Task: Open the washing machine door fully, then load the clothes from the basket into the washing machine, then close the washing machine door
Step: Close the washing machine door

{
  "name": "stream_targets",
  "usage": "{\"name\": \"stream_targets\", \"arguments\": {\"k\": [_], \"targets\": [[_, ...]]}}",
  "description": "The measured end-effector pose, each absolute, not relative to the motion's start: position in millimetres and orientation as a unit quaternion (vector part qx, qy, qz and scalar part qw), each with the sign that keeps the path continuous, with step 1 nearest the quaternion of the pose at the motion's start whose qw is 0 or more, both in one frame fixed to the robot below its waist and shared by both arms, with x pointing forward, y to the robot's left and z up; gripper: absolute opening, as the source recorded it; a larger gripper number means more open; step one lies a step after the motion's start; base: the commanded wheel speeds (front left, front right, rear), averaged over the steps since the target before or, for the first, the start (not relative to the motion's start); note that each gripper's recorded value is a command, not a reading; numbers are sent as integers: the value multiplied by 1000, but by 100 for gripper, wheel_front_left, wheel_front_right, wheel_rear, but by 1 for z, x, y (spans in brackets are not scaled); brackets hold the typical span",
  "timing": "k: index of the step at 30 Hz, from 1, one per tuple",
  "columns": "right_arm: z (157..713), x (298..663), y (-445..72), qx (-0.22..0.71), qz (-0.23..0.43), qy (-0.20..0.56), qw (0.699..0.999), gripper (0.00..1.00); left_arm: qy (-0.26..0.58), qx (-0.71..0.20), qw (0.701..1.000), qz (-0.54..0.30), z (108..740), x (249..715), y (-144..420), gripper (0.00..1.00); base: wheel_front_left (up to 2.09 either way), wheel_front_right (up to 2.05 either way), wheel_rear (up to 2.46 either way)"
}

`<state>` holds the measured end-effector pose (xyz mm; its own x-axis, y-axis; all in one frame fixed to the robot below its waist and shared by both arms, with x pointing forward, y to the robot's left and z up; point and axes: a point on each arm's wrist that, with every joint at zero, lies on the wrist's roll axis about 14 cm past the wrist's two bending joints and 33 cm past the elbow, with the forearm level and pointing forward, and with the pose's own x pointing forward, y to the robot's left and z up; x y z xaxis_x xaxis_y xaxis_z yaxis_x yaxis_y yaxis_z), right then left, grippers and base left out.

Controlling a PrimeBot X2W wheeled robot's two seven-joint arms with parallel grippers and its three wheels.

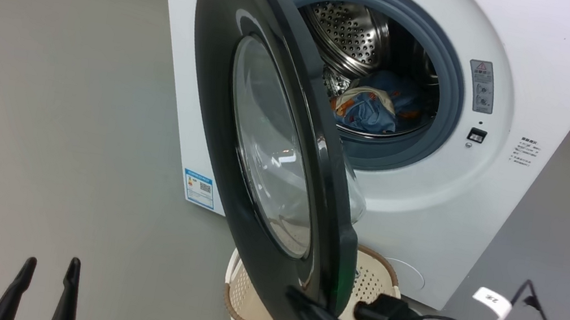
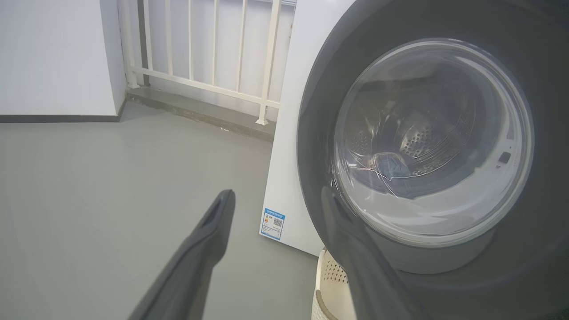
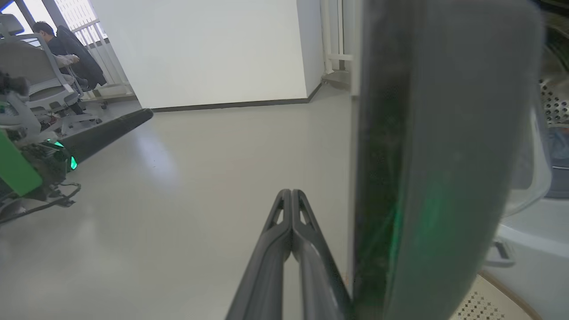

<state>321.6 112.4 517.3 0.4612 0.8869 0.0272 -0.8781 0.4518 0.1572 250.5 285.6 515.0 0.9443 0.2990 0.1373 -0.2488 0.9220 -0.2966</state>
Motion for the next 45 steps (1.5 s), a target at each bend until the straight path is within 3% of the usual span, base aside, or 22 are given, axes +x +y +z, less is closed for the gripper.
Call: {"name": "stream_targets", "arguments": {"k": [20, 45], "targets": [[529, 437, 36, 93, 378, -8, 921, 0, -52, -127, 983, 120, 504, 276, 277, 100, 0, 0, 0], [537, 591, -14, 78, 288, -62, 952, 0, -13, -112, 990, 90, 487, 360, 263, 100, 0, 0, 0]]}}
